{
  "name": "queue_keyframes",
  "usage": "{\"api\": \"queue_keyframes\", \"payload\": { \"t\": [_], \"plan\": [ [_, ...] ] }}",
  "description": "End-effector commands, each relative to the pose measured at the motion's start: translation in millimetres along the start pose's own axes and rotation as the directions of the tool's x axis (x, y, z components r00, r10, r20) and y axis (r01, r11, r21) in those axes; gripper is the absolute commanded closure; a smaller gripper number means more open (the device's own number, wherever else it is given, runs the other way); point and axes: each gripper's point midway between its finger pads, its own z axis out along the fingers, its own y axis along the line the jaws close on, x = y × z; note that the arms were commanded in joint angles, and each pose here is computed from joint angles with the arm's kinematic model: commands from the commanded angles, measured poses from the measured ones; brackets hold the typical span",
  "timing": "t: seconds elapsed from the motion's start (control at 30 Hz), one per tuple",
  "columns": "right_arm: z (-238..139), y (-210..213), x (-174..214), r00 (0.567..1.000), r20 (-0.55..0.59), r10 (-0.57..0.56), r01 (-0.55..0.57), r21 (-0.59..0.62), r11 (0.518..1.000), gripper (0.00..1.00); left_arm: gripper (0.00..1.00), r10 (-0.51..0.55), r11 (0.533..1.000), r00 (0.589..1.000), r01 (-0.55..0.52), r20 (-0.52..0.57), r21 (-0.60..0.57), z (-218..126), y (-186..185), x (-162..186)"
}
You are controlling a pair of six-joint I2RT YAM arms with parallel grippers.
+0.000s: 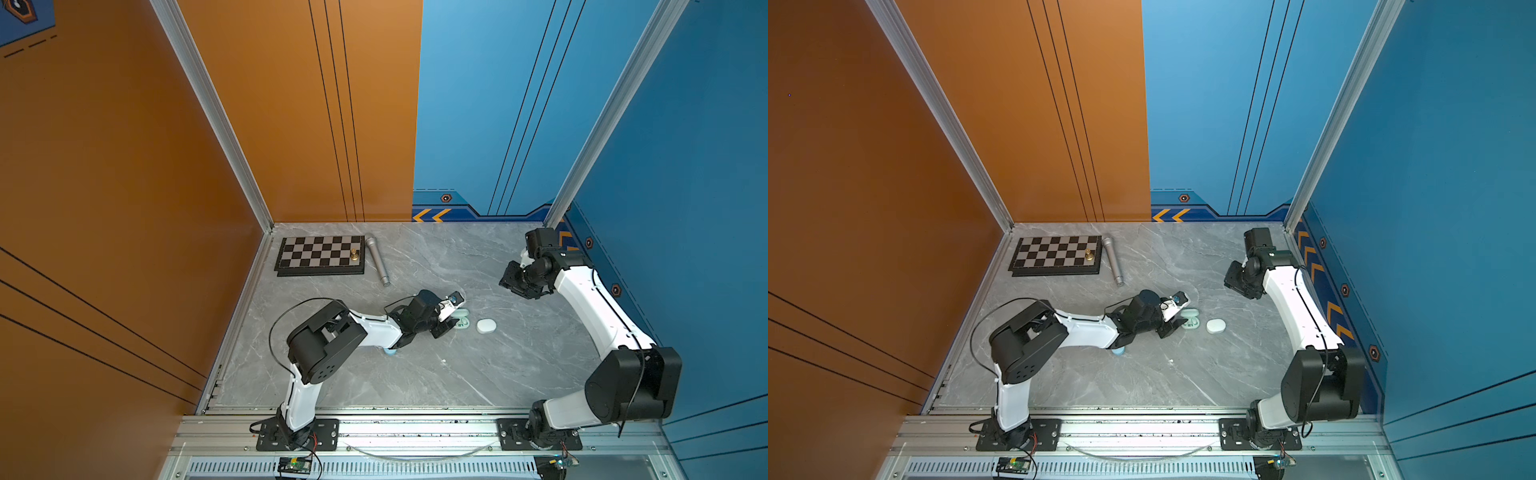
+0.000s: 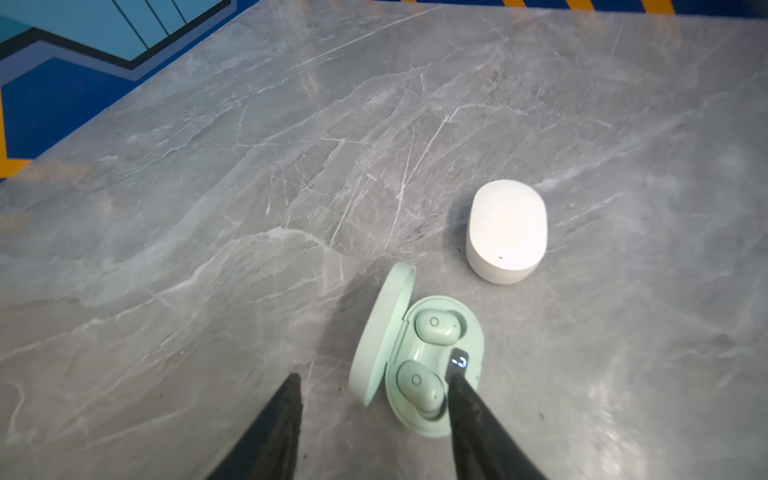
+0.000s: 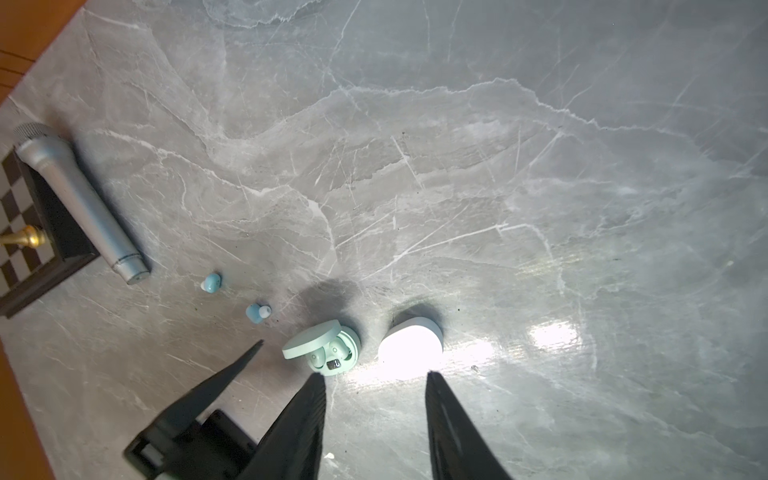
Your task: Insert the wireless bluetooth earbuds into the charging case
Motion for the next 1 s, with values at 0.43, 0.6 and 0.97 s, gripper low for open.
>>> {"api": "queue_keyframes", "payload": {
  "t": [0.43,0.6,0.97],
  "plan": [
    [95,87,24,0.844,-0.054,-0.534,0.536,0.116,0.836,0.51,0.02,-0.114,0.97,0.992,0.098,-0.061,-0.22,-182,72,-31],
    [114,79,37,0.83,-0.094,-0.549,0.557,0.138,0.819,0.52,0.02,-0.153,0.943,0.988,0.147,0.004,-0.3,-214,85,-28],
    [105,64,81,0.796,-0.131,-0.59,0.604,0.141,0.784,0.53,0.02,-0.268,0.87,0.962,0.266,0.054,-0.415,-245,112,-16]
  ]
}}
